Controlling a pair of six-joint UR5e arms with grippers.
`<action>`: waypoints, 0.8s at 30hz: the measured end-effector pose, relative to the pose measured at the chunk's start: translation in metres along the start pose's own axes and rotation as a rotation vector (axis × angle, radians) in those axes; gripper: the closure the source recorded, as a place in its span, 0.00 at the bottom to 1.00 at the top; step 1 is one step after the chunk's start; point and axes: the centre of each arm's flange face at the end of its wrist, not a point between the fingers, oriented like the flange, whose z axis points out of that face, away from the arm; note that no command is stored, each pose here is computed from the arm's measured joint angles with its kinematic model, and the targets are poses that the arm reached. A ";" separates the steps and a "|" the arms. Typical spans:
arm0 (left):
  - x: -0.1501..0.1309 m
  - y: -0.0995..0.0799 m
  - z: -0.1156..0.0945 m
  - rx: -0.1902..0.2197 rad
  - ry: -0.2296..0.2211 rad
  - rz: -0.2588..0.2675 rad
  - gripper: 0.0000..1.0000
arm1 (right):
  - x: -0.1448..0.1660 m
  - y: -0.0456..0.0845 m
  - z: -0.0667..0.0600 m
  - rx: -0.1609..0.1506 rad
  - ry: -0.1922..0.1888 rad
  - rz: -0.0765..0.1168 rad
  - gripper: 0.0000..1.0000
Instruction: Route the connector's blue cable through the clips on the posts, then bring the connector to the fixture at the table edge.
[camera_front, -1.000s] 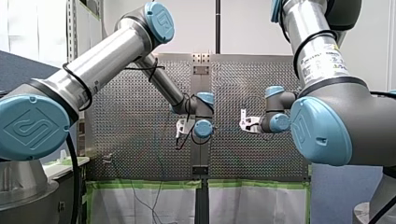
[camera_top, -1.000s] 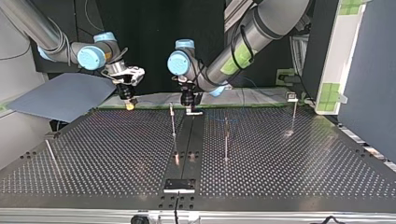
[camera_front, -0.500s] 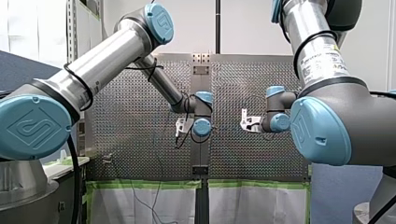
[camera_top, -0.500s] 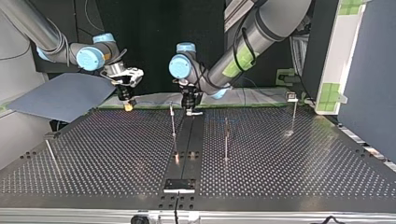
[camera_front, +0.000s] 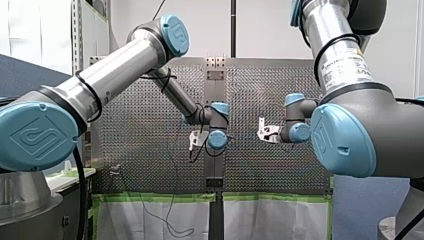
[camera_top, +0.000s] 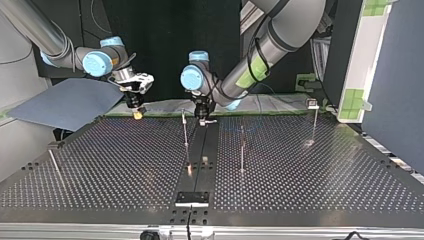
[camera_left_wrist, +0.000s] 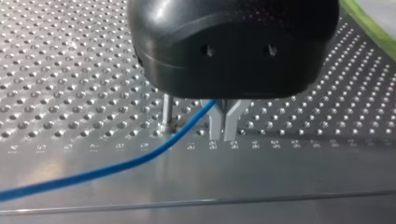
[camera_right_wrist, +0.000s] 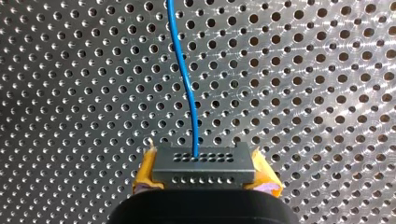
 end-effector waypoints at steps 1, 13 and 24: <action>-0.001 0.000 0.002 -0.002 0.000 -0.002 0.94 | 0.000 0.000 0.000 0.000 0.001 0.000 1.00; -0.007 0.010 0.016 -0.023 -0.003 -0.016 0.94 | 0.007 0.011 0.009 -0.011 0.019 0.007 1.00; -0.009 0.019 0.025 -0.040 -0.009 -0.019 0.94 | -0.005 0.018 0.021 -0.009 0.003 0.014 1.00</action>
